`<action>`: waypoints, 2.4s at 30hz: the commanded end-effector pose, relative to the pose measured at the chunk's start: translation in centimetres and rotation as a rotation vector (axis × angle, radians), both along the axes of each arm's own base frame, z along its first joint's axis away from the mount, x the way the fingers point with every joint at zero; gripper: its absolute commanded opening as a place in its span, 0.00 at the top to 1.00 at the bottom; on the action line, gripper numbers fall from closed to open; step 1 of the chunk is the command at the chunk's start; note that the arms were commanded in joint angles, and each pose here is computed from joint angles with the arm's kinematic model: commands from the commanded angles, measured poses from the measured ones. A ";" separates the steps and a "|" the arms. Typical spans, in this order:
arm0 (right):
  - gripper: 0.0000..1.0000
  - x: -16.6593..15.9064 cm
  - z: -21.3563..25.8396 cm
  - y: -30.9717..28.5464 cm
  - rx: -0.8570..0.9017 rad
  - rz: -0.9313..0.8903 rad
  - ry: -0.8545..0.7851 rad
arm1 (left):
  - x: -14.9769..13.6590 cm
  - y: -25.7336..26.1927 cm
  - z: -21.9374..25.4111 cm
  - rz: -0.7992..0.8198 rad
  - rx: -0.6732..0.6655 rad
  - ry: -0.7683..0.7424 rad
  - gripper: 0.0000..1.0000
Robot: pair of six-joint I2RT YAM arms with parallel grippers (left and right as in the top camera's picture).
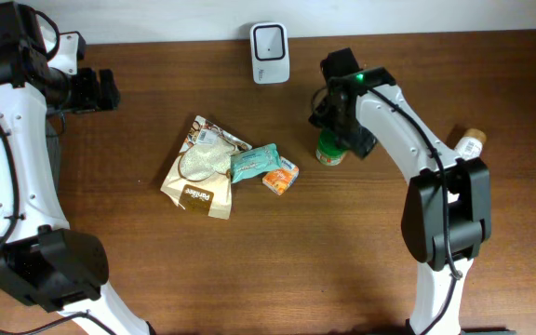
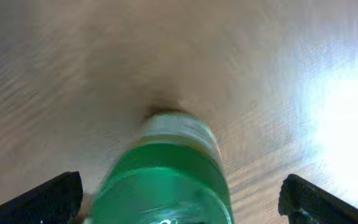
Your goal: Scan the item barcode
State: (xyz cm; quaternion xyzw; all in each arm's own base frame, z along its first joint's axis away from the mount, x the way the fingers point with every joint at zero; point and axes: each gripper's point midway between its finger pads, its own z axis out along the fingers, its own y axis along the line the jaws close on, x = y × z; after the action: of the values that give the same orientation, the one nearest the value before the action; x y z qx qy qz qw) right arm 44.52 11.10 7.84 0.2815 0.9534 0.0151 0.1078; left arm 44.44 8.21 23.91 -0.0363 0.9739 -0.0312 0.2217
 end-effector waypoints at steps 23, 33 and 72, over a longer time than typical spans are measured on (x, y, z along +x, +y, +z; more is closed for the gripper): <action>0.11 -1.8 -1.3 2.9 0.028 0.846 0.123 | 0.0 0.1 0.3 -0.012 0.000 -0.012 0.01; 0.21 -1.4 -1.4 1.7 -0.029 0.829 0.130 | 0.0 0.1 0.3 -0.012 0.000 -0.012 0.01; 0.46 -2.0 1.4 4.4 0.138 0.851 0.100 | 0.0 0.1 0.3 -0.012 0.000 -0.012 0.01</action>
State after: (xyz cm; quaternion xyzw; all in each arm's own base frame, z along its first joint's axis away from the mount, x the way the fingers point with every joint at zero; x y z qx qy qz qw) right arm 41.59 13.27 6.51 -0.1269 0.9909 0.0437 0.0066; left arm 44.44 8.22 23.91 -0.0363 0.9739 -0.0310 0.2217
